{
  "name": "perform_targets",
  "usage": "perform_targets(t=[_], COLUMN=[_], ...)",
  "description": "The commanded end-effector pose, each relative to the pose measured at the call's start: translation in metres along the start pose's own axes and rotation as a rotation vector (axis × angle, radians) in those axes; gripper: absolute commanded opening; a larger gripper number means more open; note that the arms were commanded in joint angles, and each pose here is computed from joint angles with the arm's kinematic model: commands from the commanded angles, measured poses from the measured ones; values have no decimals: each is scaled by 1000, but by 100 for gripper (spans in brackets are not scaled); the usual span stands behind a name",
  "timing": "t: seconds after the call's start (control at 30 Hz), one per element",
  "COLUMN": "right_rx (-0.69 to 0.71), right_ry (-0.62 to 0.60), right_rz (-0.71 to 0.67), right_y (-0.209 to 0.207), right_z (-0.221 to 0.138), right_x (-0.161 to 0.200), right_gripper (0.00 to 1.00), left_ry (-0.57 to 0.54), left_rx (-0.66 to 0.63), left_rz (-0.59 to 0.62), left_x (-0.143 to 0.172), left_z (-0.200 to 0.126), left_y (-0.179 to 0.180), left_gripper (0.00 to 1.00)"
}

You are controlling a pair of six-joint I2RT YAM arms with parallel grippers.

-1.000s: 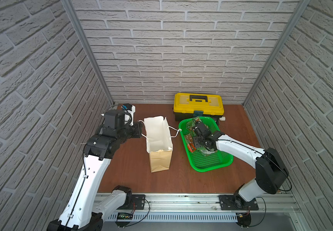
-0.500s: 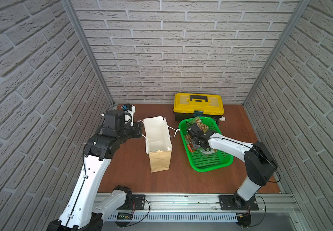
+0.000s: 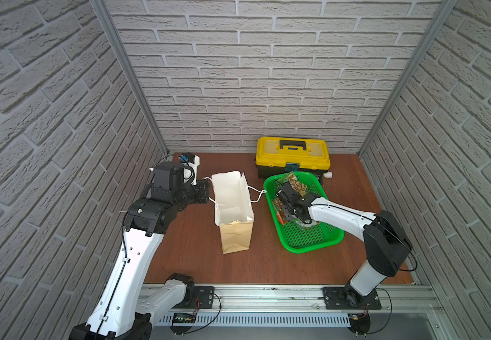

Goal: Place the condiment packets inside the bag
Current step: Pick up the condiment packet from the storage box.

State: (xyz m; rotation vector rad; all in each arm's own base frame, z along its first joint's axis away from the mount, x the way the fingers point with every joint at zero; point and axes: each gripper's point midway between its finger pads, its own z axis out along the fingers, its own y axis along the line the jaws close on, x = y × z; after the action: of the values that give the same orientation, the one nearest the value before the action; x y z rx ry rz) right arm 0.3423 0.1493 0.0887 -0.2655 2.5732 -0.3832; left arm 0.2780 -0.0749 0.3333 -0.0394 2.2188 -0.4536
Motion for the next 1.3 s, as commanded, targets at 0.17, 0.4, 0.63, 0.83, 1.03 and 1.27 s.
perform_targets(t=[0.17,0.4,0.63,0.83,1.03,1.27], right_rx=[43,3,16,109,142,89], right_ry=[7,-42,-50,19,18,-22], right_rz=[-38,-70,-68,-106,-104,-114], right_y=[-7,3,1,-6,-13,-7], right_z=[-4,-17,-18,-3,-3,-12], right_x=[11,6,7,18,19,15], right_gripper=[67,69,69,66,64,68], left_ry=[-25,-27,-26,-28,-31,-29], left_rx=[7,8,7,7,5,3], left_rz=[8,8,8,9,10,10], left_x=[-3,-2,-2,-2,-2,-1], left_z=[-1,-2,-3,-5,-6,-6], left_y=[0,0,0,0,0,0], left_gripper=[6,6,6,6,6,6])
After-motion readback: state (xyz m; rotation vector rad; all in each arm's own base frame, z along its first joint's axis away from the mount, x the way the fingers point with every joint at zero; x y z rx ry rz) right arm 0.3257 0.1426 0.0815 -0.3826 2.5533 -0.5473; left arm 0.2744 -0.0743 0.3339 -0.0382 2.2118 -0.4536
